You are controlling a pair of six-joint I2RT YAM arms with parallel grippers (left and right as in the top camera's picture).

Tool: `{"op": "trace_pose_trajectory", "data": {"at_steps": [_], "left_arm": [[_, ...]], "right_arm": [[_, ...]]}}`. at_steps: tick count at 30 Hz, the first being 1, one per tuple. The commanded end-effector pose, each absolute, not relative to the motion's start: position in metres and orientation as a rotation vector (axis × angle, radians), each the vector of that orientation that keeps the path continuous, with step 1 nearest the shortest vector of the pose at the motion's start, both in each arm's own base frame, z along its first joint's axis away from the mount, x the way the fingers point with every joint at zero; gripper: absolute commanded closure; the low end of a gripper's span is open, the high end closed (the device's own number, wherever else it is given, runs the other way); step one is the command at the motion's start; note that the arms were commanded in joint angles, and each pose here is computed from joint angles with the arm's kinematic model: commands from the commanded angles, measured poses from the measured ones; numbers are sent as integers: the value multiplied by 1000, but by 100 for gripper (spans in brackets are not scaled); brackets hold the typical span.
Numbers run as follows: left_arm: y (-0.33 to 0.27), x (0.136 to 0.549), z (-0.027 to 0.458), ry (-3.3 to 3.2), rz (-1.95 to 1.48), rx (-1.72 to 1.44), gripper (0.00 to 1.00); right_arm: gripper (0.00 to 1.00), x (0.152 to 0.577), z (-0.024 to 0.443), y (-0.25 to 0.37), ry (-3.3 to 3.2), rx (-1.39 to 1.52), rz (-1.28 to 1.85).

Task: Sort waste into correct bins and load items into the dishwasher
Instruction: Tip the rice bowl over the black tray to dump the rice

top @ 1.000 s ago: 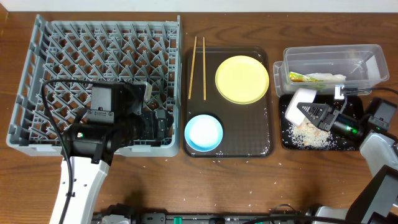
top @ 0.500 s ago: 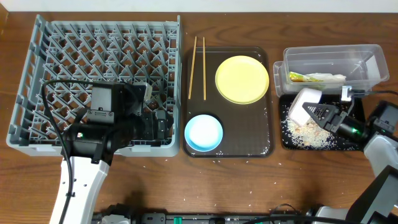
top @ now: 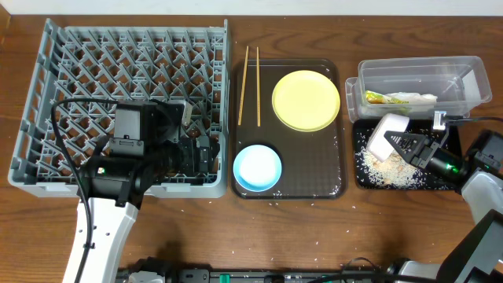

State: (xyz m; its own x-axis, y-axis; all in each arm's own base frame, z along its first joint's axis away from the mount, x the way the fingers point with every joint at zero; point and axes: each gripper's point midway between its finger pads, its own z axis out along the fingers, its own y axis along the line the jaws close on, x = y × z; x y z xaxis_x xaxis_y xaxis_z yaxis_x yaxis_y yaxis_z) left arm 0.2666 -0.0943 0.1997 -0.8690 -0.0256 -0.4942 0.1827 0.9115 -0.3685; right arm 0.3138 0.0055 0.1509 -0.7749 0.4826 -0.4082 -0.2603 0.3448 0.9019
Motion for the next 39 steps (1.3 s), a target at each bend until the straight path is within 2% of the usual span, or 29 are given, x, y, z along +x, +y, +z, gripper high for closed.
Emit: {"op": "trace_pose_trajectory", "data": {"at_steps": [1,3,5,6,8,10,11,12,13,15,18,20,24,27,28,30,34,39], "left_arm": [[-95,271,210,2535,-549,138,7],[-95,271,210,2535,-549,138,7],[-95,272,210,2531,-548,138,7],[-95,273,211,2528,-548,139,7],[-95,272,210,2529,-548,139,7],[-95,273,211,2527,-549,139,7],[-95,273,211,2528,-548,139,7],[-95,272,210,2531,-549,138,7],[-95,272,210,2532,-549,138,7],[-95,272,210,2528,-549,139,7],[-95,273,211,2528,-549,139,7],[-95,273,211,2526,-549,139,7],[-95,272,210,2528,-549,138,7],[-95,273,211,2527,-549,139,7],[-95,273,211,2526,-549,139,7],[-95,273,211,2524,-549,139,7],[-95,273,211,2524,-549,139,7],[-95,275,212,2521,-558,111,7]], "right_arm": [[99,310,158,10,1940,157,1511],[99,307,170,16,1862,30,1527],[99,316,135,3,2074,318,1431],[99,313,142,8,2038,283,1479],[99,305,170,20,1865,25,1542],[99,316,127,5,2118,370,1418],[99,312,138,10,2066,319,1488],[99,305,166,22,1898,80,1566],[99,307,166,21,1897,65,1551],[99,316,134,8,2089,366,1470],[99,312,157,17,1968,192,1554],[99,315,145,12,2041,318,1524],[99,314,162,19,1987,217,1552],[99,300,211,41,1822,-137,1532],[99,301,213,42,1834,-136,1516],[99,313,201,39,1999,94,1400],[99,311,197,70,2138,67,1145],[99,288,127,110,2492,-23,574]]}}
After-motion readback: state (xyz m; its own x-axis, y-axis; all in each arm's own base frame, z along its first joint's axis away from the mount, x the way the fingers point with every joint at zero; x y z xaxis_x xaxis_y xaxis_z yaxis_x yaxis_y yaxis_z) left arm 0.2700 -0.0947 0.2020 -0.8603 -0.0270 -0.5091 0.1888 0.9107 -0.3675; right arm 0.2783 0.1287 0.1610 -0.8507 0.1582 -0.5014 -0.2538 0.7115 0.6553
